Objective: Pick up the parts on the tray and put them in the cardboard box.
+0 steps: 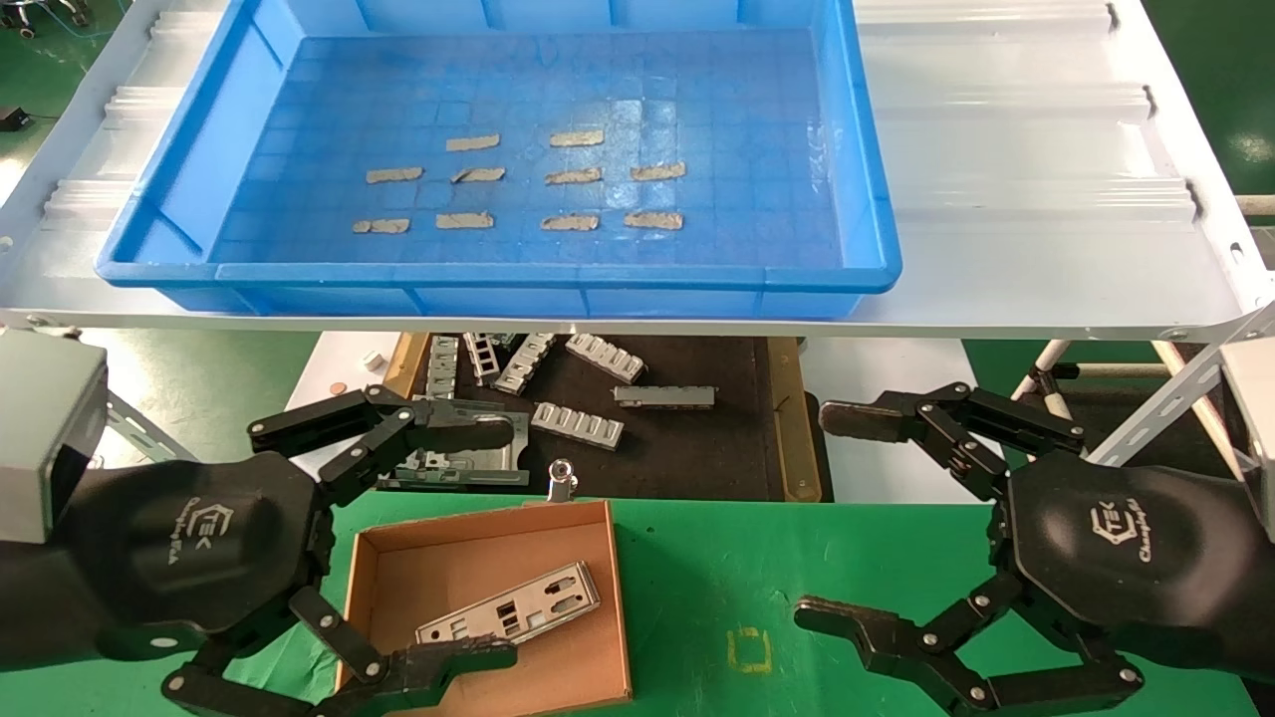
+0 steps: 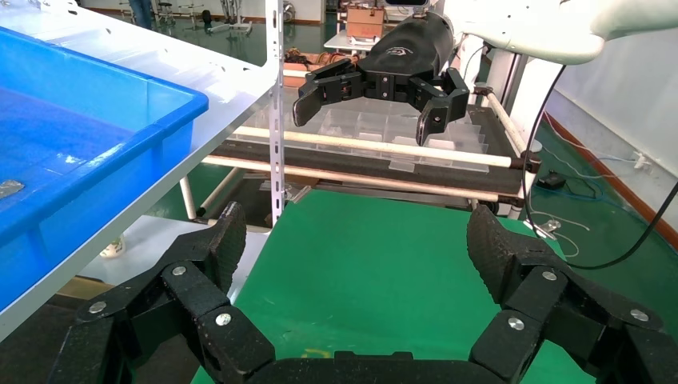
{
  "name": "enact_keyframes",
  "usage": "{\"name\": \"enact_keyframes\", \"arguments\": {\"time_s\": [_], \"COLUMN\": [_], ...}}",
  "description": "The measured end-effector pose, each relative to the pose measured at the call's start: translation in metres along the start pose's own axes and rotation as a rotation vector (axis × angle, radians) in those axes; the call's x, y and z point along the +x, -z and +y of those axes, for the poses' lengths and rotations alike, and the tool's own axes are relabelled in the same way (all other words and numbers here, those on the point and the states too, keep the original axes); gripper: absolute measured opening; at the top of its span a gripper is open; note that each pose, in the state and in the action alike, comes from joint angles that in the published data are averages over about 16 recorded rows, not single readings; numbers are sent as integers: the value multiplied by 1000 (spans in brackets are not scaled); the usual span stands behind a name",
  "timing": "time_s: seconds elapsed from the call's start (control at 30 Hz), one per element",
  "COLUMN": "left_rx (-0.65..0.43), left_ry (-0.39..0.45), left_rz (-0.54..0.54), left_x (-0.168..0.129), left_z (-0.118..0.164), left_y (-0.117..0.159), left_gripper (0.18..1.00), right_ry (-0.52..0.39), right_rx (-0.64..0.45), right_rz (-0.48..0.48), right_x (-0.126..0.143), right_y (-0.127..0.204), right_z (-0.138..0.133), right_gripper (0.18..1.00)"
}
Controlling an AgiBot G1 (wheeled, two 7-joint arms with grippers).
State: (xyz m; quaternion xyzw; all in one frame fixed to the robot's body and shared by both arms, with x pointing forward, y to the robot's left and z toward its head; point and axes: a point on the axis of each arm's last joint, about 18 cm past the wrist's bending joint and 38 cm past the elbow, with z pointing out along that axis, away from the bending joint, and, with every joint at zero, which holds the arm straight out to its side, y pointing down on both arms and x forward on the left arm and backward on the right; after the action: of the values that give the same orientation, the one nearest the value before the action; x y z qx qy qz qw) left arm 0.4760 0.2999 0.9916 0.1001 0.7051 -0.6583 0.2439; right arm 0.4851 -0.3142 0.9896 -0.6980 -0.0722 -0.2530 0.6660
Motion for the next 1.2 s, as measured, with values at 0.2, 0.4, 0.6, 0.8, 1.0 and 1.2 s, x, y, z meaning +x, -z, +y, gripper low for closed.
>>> {"name": "enact_keyframes", "arguments": {"time_s": [0.2, 0.4, 0.6, 0.8, 1.0, 1.2], "left_rx": [0, 0, 0, 0, 0, 0], "left_ry": [0, 0, 0, 0, 0, 0], "left_rz": [0, 0, 0, 0, 0, 0], "left_x": [0, 0, 0, 0, 0, 0], "left_z": [0, 0, 0, 0, 0, 0], "left_y": [0, 0, 0, 0, 0, 0], "left_gripper": [1001, 1001, 1001, 1001, 1001, 1001], "right_ry": [0, 0, 0, 0, 0, 0], "right_rx": [0, 0, 0, 0, 0, 0], "right_rz": [0, 0, 0, 0, 0, 0], "right_x": [0, 0, 0, 0, 0, 0], "right_y": [0, 0, 0, 0, 0, 0], "right_z": [0, 0, 0, 0, 0, 0], "right_gripper": [1001, 1001, 1001, 1001, 1001, 1001]}}
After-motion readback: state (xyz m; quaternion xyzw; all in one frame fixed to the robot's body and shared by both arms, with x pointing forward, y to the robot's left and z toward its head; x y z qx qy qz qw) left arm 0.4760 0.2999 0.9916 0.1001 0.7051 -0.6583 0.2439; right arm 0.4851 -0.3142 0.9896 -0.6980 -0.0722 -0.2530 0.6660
